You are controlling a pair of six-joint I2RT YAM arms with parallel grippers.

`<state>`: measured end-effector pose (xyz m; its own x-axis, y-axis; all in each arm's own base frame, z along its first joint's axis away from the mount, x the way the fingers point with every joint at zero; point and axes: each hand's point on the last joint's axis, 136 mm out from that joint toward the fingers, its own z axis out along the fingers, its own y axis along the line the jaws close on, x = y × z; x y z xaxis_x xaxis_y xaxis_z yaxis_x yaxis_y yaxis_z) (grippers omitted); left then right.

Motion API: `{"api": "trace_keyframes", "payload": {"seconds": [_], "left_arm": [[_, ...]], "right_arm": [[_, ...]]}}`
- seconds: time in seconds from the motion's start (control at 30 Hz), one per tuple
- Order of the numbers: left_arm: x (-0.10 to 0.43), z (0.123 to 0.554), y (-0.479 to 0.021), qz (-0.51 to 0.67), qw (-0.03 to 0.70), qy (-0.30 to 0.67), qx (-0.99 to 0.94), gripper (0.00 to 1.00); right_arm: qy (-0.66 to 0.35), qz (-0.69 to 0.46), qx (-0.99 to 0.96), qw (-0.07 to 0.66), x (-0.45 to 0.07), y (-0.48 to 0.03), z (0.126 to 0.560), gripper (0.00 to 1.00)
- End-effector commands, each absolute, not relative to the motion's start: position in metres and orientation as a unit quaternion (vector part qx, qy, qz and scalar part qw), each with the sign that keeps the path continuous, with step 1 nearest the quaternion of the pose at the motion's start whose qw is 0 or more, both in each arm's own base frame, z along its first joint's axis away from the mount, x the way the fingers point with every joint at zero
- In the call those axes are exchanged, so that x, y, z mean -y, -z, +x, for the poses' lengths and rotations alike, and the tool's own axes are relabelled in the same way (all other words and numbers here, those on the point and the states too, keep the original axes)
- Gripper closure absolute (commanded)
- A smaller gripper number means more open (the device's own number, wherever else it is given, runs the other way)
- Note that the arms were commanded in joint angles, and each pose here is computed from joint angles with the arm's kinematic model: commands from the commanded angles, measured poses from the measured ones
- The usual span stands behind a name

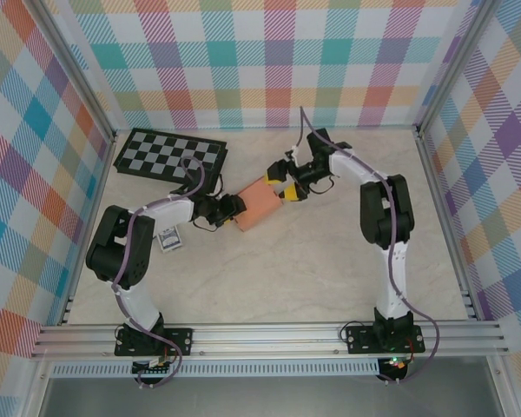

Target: Fold the paper box

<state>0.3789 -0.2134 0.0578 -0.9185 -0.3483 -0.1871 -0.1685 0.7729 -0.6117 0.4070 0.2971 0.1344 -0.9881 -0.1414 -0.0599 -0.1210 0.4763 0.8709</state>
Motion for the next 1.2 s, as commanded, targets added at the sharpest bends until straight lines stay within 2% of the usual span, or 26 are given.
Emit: {"api": "trace_keyframes", "payload": {"seconds": [0.0, 0.17, 0.33, 0.5, 0.6, 0.73, 0.87, 1.0, 1.17], "left_arm": [[0.253, 0.395, -0.08, -0.087, 0.179, 0.372, -0.907, 0.48], [0.286, 0.407, -0.075, -0.081, 0.175, 0.41, -0.891, 0.48], [0.311, 0.428, -0.054, -0.083, 0.176, 0.425, -0.884, 0.48], [0.306, 0.43, -0.024, -0.095, 0.167, 0.41, -0.892, 0.5], [0.288, 0.423, -0.02, -0.107, 0.177, 0.397, -0.894, 0.5], [0.27, 0.409, -0.03, -0.11, 0.178, 0.395, -0.894, 0.5], [0.252, 0.399, -0.046, -0.112, 0.181, 0.382, -0.899, 0.49], [0.236, 0.391, -0.059, -0.124, 0.175, 0.369, -0.904, 0.49], [0.199, 0.387, -0.088, -0.14, 0.203, 0.335, -0.909, 0.47]], "right_arm": [[0.586, 0.13, 0.8, 0.01, -0.321, -0.221, 0.374, 0.01], [0.592, 0.115, 0.798, 0.01, -0.318, -0.241, 0.365, 0.01], [0.585, 0.101, 0.805, 0.018, -0.317, -0.237, 0.35, 0.01], [0.578, 0.095, 0.811, 0.019, -0.325, -0.234, 0.336, 0.01], [0.56, 0.105, 0.821, -0.033, -0.314, -0.26, 0.338, 0.01], [0.482, 0.113, 0.859, -0.13, -0.28, -0.293, 0.36, 0.0], [0.332, 0.102, 0.912, -0.219, -0.239, -0.273, 0.41, 0.0], [0.271, 0.1, 0.932, -0.22, -0.232, -0.24, 0.448, 0.0], [0.313, 0.106, 0.928, -0.17, -0.258, -0.203, 0.467, 0.0]]}}
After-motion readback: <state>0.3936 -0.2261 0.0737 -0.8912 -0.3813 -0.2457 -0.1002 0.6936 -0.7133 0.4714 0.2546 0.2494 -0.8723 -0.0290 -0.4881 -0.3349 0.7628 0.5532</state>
